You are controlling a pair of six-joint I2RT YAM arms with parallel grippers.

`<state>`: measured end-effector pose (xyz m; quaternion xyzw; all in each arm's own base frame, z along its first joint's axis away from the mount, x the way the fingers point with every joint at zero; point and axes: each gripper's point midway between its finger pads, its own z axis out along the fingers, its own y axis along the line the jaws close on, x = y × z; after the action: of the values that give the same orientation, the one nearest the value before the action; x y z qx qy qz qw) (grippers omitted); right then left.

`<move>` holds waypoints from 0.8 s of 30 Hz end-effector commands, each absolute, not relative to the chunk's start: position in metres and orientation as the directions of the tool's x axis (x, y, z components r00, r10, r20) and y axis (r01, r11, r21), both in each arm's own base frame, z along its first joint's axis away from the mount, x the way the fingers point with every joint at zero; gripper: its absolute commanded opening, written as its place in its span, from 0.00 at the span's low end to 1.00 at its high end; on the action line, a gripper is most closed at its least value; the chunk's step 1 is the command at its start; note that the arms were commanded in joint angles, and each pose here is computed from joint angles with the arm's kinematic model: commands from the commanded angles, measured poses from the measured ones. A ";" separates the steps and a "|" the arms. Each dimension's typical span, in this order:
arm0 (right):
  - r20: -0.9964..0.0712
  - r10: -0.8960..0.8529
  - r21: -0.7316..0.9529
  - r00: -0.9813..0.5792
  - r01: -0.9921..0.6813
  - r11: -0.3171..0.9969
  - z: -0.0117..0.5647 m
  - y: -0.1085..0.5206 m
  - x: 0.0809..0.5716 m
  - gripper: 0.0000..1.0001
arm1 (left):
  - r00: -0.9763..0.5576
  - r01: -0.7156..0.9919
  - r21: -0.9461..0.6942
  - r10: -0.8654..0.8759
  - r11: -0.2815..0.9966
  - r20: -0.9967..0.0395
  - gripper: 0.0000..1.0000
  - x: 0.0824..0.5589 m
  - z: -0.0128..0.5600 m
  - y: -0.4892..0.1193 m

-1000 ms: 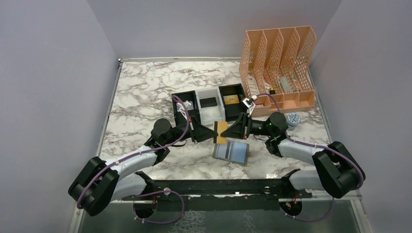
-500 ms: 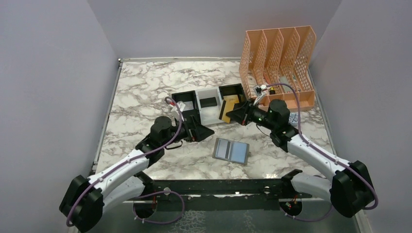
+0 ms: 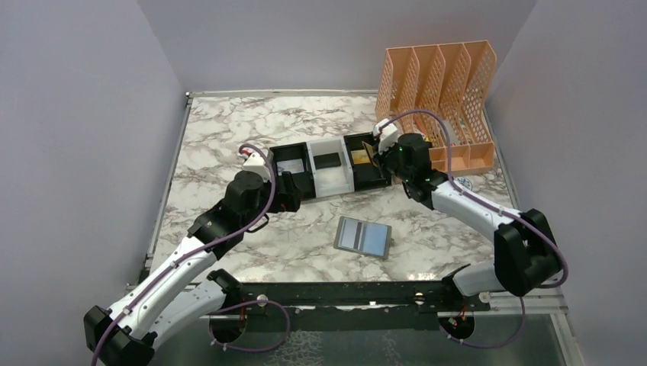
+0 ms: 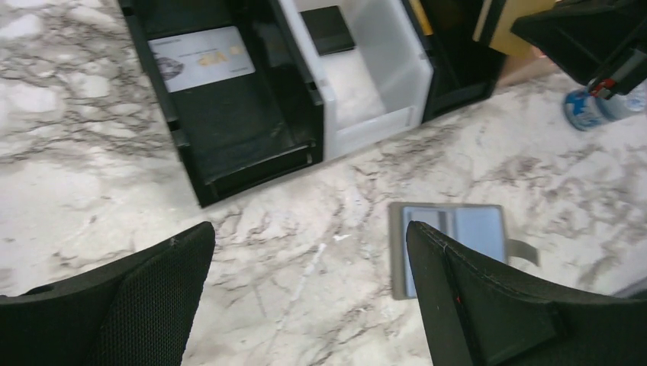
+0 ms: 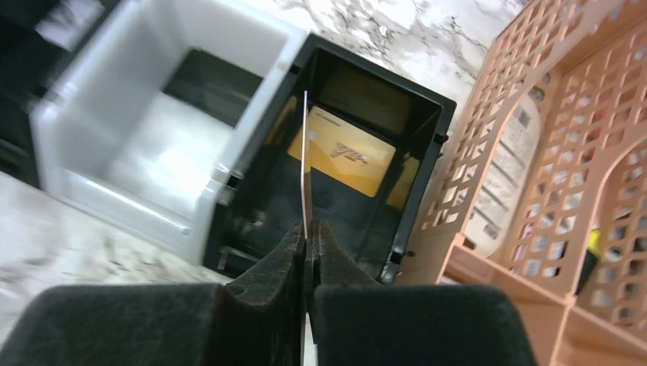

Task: Take the credit cards out of the card holder

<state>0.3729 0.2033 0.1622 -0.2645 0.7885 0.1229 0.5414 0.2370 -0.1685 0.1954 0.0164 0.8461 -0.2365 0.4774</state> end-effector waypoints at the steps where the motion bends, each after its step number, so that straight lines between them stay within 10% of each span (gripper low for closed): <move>1: -0.819 -0.573 -0.450 -0.035 -0.583 0.677 0.167 0.201 0.401 0.01 | -0.526 0.179 -0.195 -0.074 0.964 -0.847 0.99 0.245 0.186 -0.135; 24: -0.513 -0.850 -0.732 0.124 -0.580 0.357 0.096 0.215 0.472 0.01 | -0.479 0.115 -0.139 -0.068 0.984 -0.875 0.99 0.242 0.191 -0.111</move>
<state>0.4582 0.2086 0.0901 -0.5359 0.6716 -0.1111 0.4994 0.2402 -0.1169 0.1866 0.0141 0.8571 -0.1031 0.5045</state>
